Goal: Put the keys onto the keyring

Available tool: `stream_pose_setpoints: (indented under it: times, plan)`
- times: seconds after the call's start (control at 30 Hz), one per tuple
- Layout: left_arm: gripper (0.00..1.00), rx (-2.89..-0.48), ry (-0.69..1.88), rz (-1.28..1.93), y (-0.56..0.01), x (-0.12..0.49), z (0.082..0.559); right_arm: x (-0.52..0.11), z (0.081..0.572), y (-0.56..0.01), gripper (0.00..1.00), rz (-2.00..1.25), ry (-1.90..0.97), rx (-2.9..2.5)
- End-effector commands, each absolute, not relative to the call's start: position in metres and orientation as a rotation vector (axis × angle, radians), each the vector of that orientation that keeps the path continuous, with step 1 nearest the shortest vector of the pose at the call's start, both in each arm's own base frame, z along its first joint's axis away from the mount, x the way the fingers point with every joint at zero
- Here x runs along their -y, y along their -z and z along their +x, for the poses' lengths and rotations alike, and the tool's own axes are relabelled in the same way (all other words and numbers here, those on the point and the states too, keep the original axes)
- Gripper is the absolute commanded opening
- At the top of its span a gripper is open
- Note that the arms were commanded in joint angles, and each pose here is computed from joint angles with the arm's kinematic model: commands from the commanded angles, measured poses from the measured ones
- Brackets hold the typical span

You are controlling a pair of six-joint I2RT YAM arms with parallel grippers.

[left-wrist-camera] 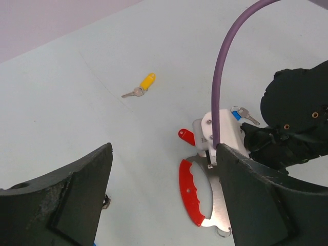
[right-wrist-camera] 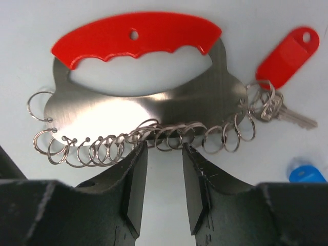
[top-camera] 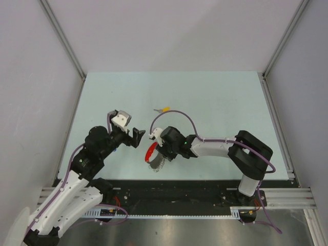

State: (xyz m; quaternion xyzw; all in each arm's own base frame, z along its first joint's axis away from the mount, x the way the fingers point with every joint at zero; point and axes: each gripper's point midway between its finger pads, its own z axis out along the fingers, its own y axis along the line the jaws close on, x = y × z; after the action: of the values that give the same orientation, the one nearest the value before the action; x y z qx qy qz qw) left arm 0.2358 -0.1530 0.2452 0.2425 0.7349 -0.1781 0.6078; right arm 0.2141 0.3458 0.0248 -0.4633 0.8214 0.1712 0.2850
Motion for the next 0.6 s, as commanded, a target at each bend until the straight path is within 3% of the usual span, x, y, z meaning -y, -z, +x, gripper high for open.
stream_pose_setpoints:
  times: [0.0, 0.2, 0.57]
  plan:
    - [0.86, -1.659, 0.387, 0.534, -0.254, 0.149, 0.241, -0.373, 0.225, -0.054, 0.39, -1.157, -0.498, -2.163]
    - [0.86, -1.656, 0.398, 0.540, -0.256, 0.151, 0.240, -0.350, 0.242, -0.083, 0.40, -1.257, -0.466, -2.077]
    - [0.86, -1.661, 0.408, 0.564, -0.256, 0.152, 0.236, -0.316, 0.263, -0.065, 0.34, -1.562, -0.357, -1.956]
